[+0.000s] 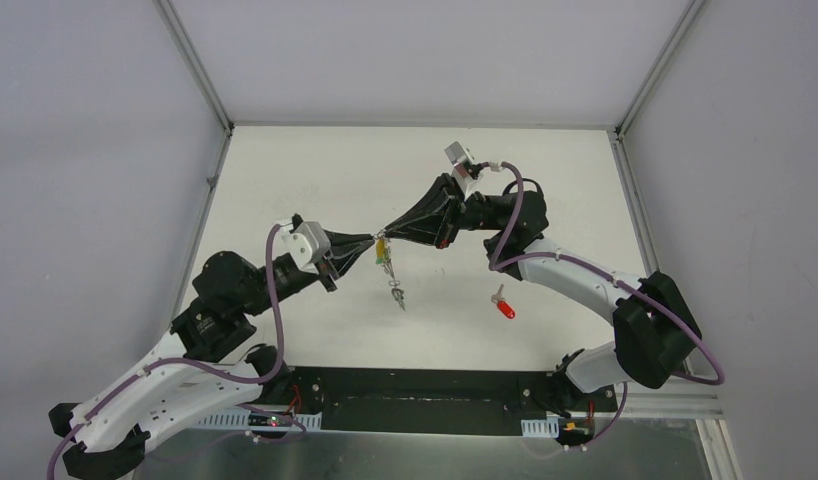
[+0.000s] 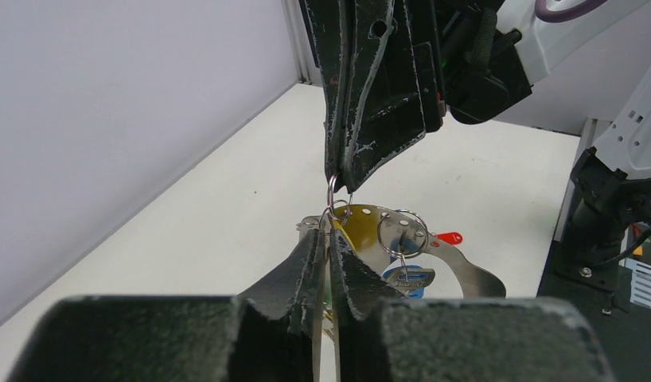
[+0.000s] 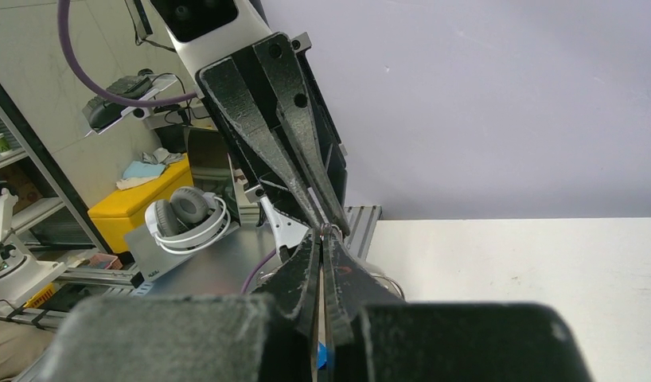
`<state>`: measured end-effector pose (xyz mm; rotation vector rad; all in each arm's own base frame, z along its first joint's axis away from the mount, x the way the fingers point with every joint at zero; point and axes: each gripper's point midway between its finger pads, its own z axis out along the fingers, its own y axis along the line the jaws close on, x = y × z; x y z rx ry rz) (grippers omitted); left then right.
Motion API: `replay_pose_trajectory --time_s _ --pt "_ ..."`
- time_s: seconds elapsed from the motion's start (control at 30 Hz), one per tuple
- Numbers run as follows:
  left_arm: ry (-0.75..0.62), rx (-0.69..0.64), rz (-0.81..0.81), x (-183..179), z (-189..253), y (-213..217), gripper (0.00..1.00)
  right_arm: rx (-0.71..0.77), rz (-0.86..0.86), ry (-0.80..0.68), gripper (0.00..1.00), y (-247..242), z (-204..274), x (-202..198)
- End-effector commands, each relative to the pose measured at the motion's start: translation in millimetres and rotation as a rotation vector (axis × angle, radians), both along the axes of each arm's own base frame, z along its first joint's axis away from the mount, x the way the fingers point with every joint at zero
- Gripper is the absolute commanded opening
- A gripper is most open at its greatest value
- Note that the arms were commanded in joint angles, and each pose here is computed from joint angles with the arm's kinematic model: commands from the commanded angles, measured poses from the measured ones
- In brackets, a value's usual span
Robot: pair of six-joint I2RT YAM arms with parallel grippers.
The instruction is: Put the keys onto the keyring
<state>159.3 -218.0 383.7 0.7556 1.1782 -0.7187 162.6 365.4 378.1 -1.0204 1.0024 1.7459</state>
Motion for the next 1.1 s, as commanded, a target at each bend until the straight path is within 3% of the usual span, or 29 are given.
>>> replay_pose_trajectory --time_s 0.0,0.07,0.7,0.8,0.87,1.07 --pt "-0.018 -0.025 0.009 -1 5 2 0.04 0.086 -0.008 -0.071 0.0 -11 29 -9" --pt "-0.01 -0.009 0.0 -2 1 1 0.0 0.085 -0.008 -0.067 0.0 -11 28 -9" --pt "0.086 0.134 -0.03 0 -27 -8 0.0 0.082 -0.007 -0.067 0.0 -11 27 -9" --pt "0.072 0.112 0.003 1 -18 -1 0.2 0.079 -0.005 -0.064 0.0 -11 26 -10" --pt "0.05 0.098 0.01 0 -11 3 0.28 0.078 -0.004 -0.064 0.0 -11 25 -9" --pt "-0.025 0.082 -0.016 -9 9 7 0.33 0.072 0.001 -0.06 0.0 -10 24 -10"
